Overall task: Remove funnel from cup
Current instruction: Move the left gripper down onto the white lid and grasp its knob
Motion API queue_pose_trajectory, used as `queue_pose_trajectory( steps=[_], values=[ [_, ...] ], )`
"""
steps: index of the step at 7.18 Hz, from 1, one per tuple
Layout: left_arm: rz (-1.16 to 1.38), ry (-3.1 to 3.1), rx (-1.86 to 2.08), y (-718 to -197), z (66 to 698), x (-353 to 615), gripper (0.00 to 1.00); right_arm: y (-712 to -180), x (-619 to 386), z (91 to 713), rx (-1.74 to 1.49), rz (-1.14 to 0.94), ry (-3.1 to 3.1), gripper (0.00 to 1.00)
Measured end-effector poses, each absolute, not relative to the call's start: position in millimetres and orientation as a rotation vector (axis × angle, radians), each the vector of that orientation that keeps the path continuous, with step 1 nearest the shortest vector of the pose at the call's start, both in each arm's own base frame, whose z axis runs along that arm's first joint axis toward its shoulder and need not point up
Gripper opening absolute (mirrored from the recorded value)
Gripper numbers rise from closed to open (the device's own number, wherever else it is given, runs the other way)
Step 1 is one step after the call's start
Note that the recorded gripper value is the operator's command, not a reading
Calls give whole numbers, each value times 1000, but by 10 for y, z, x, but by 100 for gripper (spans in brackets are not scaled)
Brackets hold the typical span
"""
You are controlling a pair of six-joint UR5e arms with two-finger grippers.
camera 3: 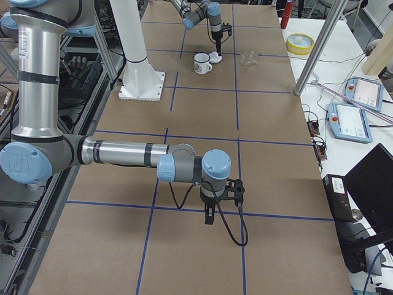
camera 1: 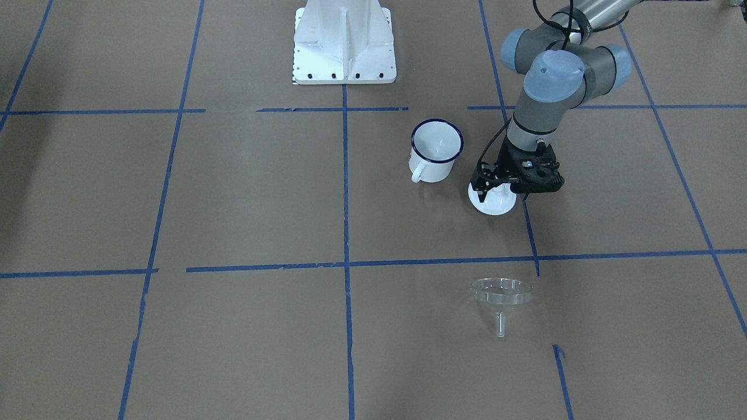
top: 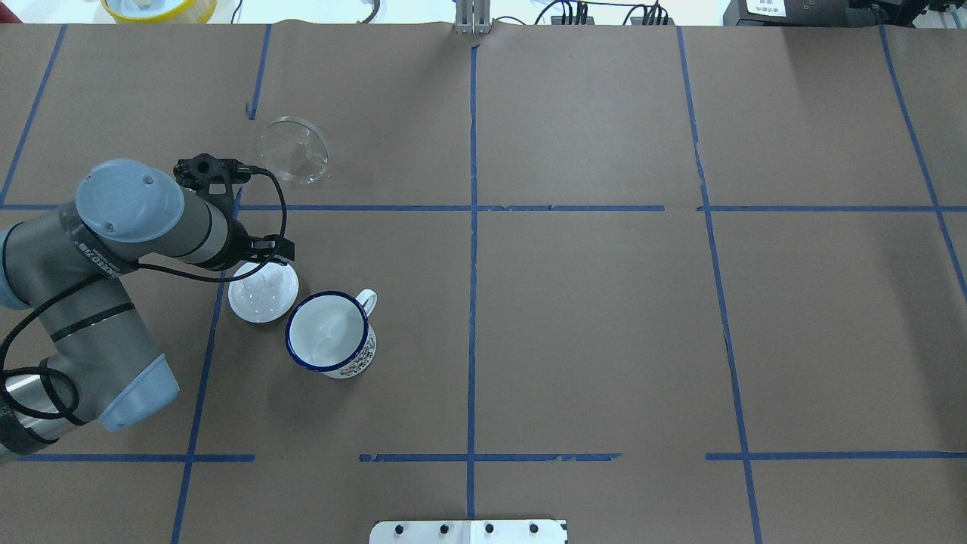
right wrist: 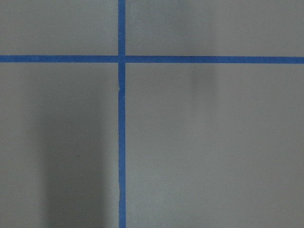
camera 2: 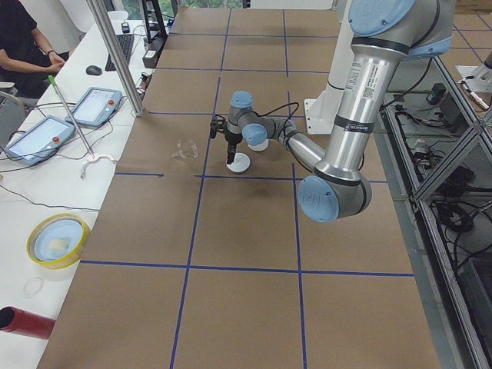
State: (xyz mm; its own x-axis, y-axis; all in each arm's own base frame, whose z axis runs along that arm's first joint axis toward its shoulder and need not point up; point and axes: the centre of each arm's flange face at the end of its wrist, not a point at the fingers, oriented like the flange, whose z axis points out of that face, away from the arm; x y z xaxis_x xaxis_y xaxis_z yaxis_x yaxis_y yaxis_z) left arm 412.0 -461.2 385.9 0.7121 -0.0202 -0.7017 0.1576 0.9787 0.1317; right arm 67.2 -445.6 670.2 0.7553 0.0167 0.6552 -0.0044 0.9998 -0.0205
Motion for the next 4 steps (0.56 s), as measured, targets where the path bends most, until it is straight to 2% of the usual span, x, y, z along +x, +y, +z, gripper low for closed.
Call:
queue_pose_trajectory(
  steps=[1, 4],
  values=[
    [-97, 765, 181, -4596, 3861, 4129, 78, -4455, 672, 6705, -19, 12, -715, 100],
    [-91, 764, 166, -4574, 3869, 4143, 67, -4453, 672, 6705, -19, 12, -715, 100]
  ],
)
